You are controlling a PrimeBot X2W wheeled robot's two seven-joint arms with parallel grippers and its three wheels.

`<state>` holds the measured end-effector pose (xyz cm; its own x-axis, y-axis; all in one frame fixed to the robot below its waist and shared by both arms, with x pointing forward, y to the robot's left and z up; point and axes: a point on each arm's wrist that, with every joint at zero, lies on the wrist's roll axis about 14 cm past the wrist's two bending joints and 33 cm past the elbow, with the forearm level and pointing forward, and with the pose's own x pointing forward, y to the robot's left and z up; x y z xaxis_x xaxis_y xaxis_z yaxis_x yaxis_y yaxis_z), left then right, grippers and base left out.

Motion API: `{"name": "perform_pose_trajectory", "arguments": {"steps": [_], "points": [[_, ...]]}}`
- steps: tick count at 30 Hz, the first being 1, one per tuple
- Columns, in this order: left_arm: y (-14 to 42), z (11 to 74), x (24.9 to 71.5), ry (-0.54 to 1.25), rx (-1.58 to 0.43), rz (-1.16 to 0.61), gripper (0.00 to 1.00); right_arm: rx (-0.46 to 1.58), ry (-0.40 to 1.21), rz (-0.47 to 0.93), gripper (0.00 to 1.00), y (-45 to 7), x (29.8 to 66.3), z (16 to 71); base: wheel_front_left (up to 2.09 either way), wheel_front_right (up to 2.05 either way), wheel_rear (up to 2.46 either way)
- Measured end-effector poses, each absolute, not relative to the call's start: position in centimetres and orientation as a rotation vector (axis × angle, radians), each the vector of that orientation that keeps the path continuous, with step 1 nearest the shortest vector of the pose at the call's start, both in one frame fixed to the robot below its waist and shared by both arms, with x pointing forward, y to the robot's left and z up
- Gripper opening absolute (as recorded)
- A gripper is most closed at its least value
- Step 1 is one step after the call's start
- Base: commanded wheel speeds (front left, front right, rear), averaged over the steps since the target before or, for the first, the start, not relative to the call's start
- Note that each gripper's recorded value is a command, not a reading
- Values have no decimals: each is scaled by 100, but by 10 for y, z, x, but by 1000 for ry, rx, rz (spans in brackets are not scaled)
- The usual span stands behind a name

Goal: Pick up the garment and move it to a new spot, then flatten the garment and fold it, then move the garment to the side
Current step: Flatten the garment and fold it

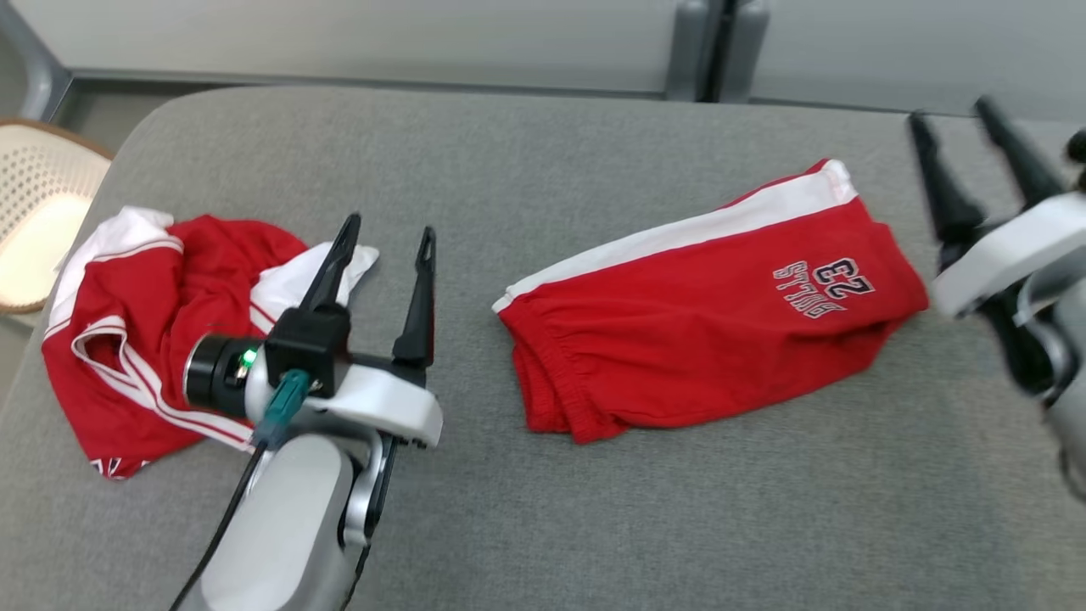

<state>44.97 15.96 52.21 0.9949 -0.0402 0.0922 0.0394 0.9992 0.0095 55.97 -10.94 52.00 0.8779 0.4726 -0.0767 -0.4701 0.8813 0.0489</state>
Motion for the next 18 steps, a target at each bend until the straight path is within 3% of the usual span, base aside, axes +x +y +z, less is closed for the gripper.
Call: {"name": "perform_pose_trajectory", "arguments": {"steps": [7,18], "points": [[147,539,430,-154,-61,-34,100,129,-53,394,100,-132,508,545,0,0,0],[124,530,396,-146,-46,-85,100,100,-85,295,100,-145,436,524,0,0,0]]}}
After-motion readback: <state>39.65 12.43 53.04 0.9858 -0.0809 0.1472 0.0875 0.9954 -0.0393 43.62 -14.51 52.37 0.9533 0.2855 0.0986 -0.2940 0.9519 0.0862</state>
